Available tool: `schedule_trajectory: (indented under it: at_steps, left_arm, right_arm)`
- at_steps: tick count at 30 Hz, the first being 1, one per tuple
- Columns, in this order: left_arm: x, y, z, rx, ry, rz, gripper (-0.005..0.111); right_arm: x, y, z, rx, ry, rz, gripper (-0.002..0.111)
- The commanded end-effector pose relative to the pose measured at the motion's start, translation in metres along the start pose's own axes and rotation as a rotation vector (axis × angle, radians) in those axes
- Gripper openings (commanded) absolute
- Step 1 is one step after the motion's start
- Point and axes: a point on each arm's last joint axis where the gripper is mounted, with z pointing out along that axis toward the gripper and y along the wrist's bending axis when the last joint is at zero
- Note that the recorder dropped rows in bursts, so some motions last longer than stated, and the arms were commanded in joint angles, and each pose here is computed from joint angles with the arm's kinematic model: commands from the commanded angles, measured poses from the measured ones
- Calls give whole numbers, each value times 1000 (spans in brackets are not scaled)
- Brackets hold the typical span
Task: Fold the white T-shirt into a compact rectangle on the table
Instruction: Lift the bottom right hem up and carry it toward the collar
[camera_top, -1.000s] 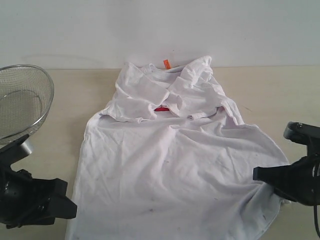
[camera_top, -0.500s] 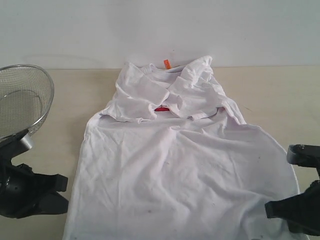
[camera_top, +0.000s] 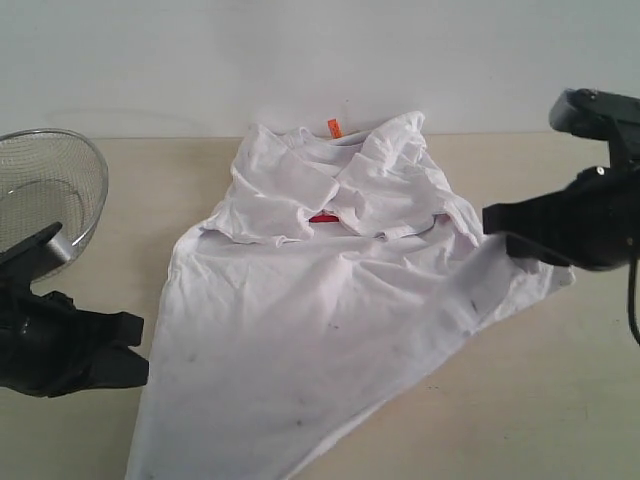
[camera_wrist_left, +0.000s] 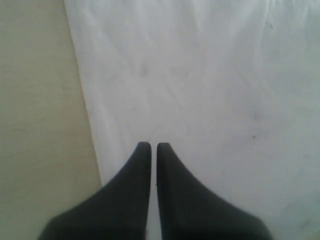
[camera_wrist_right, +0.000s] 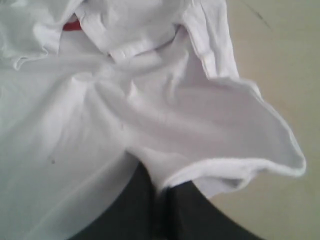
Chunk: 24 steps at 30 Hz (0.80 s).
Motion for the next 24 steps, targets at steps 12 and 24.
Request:
schedule_trajectory:
  at_steps: [12, 24]
  left_arm:
    - [-1, -2, -1, 21, 2, 27, 4]
    - [-1, -1, -1, 15, -1, 32, 4]
  right_arm:
    - [-122, 12, 91, -47, -72, -39, 0]
    - [-203, 22, 137, -100, -241, -42, 0]
